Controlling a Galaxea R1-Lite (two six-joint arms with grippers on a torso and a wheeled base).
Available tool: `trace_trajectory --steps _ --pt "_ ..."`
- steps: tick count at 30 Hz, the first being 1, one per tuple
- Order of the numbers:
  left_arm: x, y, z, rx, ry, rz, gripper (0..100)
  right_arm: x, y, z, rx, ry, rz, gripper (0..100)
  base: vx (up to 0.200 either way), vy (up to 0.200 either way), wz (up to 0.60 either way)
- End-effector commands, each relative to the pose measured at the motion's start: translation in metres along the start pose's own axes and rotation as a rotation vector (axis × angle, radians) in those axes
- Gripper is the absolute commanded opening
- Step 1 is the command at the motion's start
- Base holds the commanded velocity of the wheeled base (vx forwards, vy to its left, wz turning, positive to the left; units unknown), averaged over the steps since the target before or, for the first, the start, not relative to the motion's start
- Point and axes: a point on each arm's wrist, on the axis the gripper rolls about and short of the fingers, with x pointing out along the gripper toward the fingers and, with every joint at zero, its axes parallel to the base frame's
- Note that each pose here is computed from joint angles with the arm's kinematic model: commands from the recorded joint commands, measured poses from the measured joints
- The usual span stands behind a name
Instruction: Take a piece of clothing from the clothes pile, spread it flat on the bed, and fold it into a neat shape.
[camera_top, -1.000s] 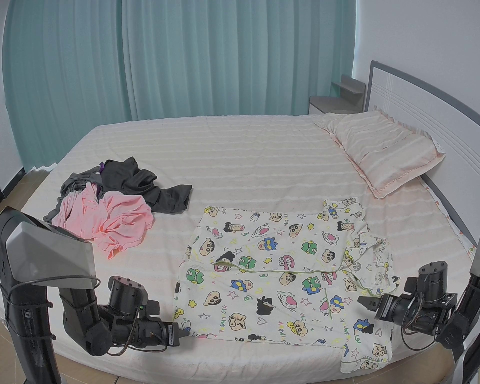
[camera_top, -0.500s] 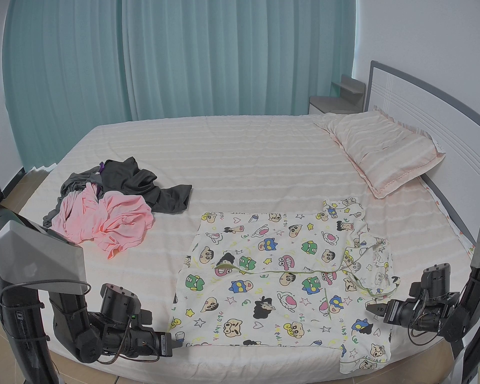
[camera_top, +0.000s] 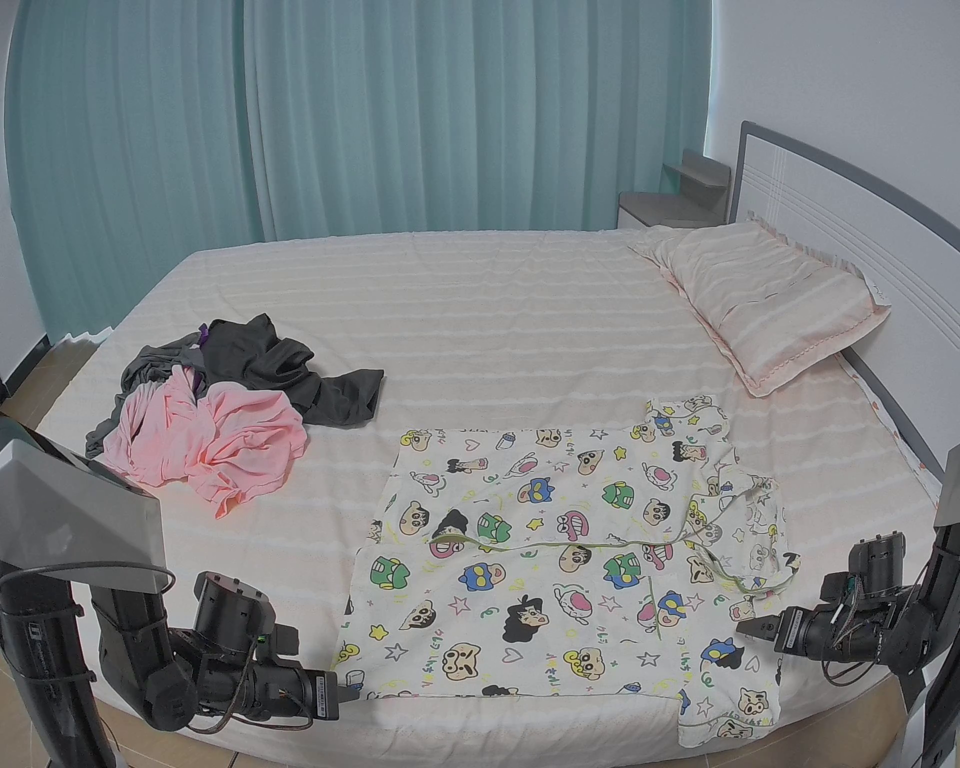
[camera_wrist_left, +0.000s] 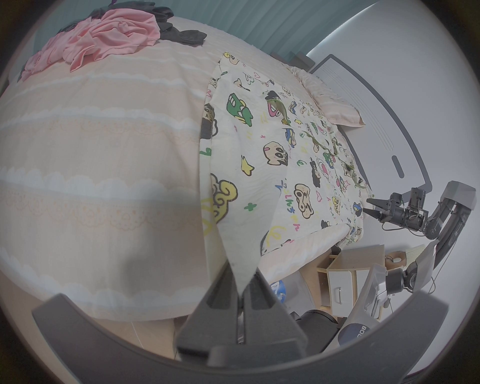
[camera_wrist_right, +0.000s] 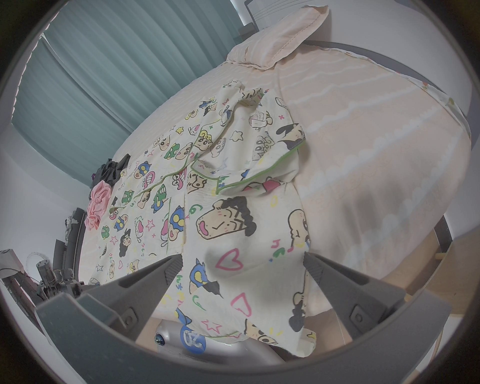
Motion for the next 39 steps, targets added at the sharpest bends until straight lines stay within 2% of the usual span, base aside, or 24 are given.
trace_trajectory --steps 1,8,9,12,13,18,22,23,25,30,32,39 --pt "0.002 0.002 0.0 -0.005 0.006 0.003 0 0.002 -0.006 -0.006 -0.002 0.043 -0.013 100 0.0 0.0 0.0" --pt "0.002 0.002 0.0 -0.008 0.006 0.004 0 0.008 -0.016 -0.007 0.023 0.079 0.005 100 0.0 0.0 0.0" --pt "0.002 0.002 0.0 -0.009 0.004 0.004 0 0.007 -0.017 -0.006 0.025 0.07 0.012 0 0.0 0.0 0.0" --pt "0.002 0.002 0.0 -0.01 0.003 0.005 0 0.006 -0.017 -0.004 0.025 0.056 0.035 0 0.0 0.0 0.0" --pt "0.002 0.003 0.001 -0.009 0.002 0.004 0 0.006 -0.016 -0.003 0.026 0.052 0.067 0 0.0 0.0 0.0" --pt "0.003 0.004 0.003 -0.015 -0.005 0.005 0 0.009 -0.019 0.001 0.034 0.033 0.072 0 0.0 0.0 0.0" --pt "0.003 0.004 0.005 -0.019 -0.014 0.006 0 0.007 -0.02 0.009 0.036 -0.038 0.085 0 0.0 0.0 0.0" --pt "0.003 0.005 0.007 -0.023 -0.026 0.006 0 0.007 -0.021 0.017 0.033 -0.105 0.098 0 0.0 0.0 0.0" --pt "0.004 0.006 0.008 -0.026 -0.034 0.005 0 0.005 -0.021 0.024 0.026 -0.174 0.112 0 0.0 0.0 0.0" --pt "0.005 0.007 0.012 -0.039 -0.047 0.006 0 0.009 -0.022 0.031 0.015 -0.227 0.123 0 0.0 0.0 0.0" --pt "0.006 0.007 0.016 -0.072 -0.063 0.006 0 0.017 -0.025 0.04 0.014 -0.262 0.121 0 0.0 0.0 0.0" --pt "0.008 0.007 0.017 -0.095 -0.071 0.016 0 0.031 -0.03 0.039 0.025 -0.237 0.11 0 0.0 0.0 0.0"
